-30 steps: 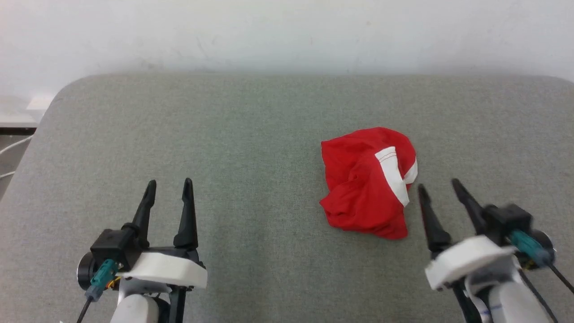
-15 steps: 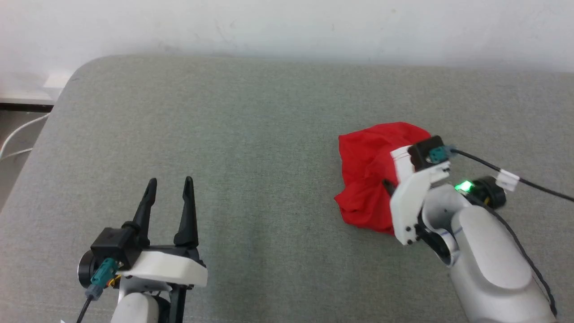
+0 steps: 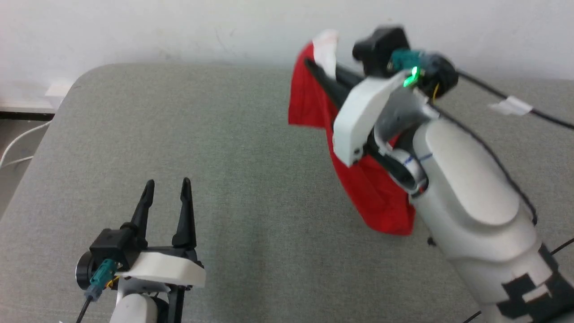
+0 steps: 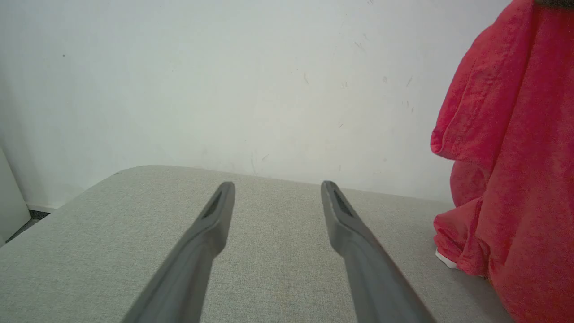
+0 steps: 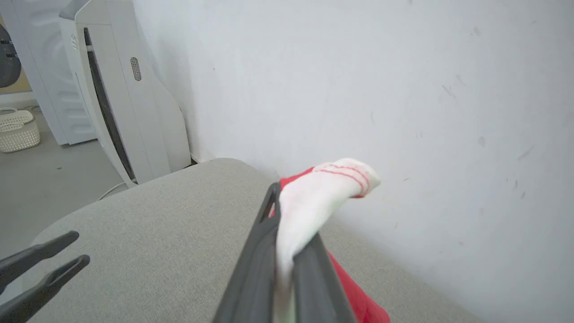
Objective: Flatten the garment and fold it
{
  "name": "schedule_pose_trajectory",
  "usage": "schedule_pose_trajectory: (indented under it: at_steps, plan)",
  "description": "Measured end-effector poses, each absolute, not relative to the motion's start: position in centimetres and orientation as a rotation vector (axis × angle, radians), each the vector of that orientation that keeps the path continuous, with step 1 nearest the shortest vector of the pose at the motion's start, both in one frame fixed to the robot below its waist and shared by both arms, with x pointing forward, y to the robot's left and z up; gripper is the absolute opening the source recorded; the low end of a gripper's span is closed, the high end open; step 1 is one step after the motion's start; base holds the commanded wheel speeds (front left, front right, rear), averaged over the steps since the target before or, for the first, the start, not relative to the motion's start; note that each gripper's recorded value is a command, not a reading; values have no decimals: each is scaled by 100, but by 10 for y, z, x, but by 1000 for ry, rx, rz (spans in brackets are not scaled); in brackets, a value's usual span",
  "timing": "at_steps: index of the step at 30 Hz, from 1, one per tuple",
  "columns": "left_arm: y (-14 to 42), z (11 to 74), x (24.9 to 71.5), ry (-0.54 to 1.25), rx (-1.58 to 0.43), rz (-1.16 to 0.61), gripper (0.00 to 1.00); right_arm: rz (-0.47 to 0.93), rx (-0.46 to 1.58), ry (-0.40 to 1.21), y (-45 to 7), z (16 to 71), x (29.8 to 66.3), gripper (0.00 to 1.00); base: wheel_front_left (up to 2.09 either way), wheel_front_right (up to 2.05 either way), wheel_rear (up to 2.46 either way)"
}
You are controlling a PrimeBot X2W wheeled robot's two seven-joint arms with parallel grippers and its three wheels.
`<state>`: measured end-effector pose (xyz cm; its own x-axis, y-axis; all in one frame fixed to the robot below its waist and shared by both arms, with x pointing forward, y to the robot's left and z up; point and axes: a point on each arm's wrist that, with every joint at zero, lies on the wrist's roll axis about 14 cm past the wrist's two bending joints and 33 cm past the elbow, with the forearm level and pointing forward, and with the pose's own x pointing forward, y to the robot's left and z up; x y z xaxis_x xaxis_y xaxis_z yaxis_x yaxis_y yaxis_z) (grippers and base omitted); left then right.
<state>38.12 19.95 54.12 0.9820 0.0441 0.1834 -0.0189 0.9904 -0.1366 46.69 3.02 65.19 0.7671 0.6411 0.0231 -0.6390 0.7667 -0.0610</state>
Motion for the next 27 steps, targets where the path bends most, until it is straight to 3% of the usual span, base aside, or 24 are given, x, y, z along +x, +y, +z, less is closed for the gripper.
schedule_pose_trajectory:
  at_steps: [7,10,12,16,20,25,26,27]
  plan:
    - [200,541,381,-186,-135,35,100,675,133,-359,13,748,471,0,0,0,0]
    - [199,540,382,-185,-136,32,100,583,165,-378,-15,752,485,0,0,0,0]
    - [198,540,383,-184,-137,30,100,487,153,-304,-41,726,501,0,0,0,0]
    - [195,537,385,-174,-139,22,100,290,93,-21,-102,622,517,0,0,0,0]
    - [190,532,388,-162,-142,4,100,137,80,237,-155,523,499,0,0,0,0]
    - [186,530,395,-155,-143,-9,100,-25,115,424,-206,449,464,0,0,0,0]
    - [185,529,397,-153,-143,-13,100,-56,115,443,-215,441,457,44,0,0,0]
    - [183,528,397,-150,-144,-17,100,-89,123,462,-225,434,451,100,0,0,0]
